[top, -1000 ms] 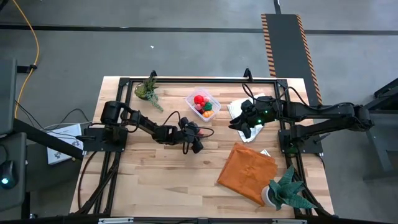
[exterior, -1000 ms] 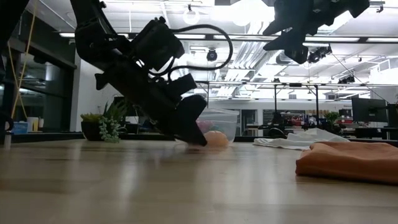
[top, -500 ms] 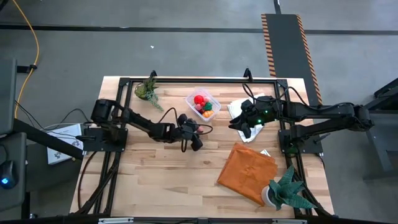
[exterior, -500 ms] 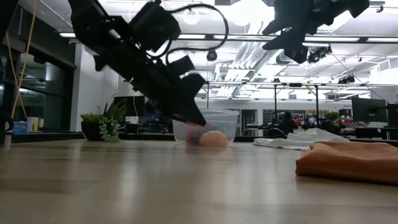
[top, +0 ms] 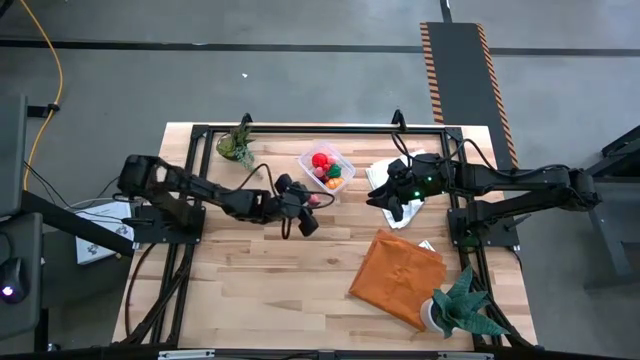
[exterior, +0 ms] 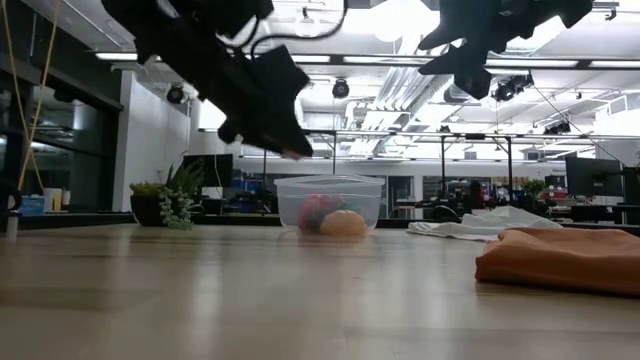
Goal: Pick and placing Produce into tupperware
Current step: Put the pink peach into the transparent bin
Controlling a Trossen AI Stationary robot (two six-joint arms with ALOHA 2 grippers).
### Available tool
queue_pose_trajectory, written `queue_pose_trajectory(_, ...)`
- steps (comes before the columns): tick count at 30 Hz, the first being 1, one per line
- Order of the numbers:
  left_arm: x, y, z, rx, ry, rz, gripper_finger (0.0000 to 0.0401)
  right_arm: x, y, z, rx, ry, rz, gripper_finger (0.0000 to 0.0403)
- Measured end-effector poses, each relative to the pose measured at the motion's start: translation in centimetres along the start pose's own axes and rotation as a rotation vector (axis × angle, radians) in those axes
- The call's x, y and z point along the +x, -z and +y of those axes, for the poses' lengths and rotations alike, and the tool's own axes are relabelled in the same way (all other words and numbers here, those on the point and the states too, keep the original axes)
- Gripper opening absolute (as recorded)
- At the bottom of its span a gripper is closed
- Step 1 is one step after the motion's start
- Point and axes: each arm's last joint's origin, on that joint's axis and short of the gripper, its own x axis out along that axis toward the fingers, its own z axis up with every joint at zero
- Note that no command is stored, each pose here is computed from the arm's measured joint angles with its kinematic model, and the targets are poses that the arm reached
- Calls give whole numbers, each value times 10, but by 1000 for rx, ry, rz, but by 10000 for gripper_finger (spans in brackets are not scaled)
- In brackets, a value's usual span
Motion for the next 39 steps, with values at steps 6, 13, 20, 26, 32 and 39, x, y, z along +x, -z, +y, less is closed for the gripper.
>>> queue_pose_trajectory(6, -23, -15, 9, -7, -5, -23, 136, 0, -2, 1, -6, -10, -16, 144)
queue_pose_trajectory(13, -56, -33, 24, -15, -5, -68, 136, 0, -5, 3, -13, -32, -53, 144)
queue_pose_trajectory(20, -92, -49, 40, -21, -10, -145, 136, 0, -7, 4, -15, -36, -72, 144)
queue_pose_trajectory(26, -112, -57, 50, 56, 0, -197, 136, -1, -10, 6, -12, -46, -114, 144)
queue_pose_trajectory(32, -123, -63, 54, 175, 0, -251, 136, -1, -14, 7, 18, -35, -168, 144)
queue_pose_trajectory(39, -131, -67, 59, 490, -93, -277, 136, -3, -21, 8, 55, -22, -261, 144)
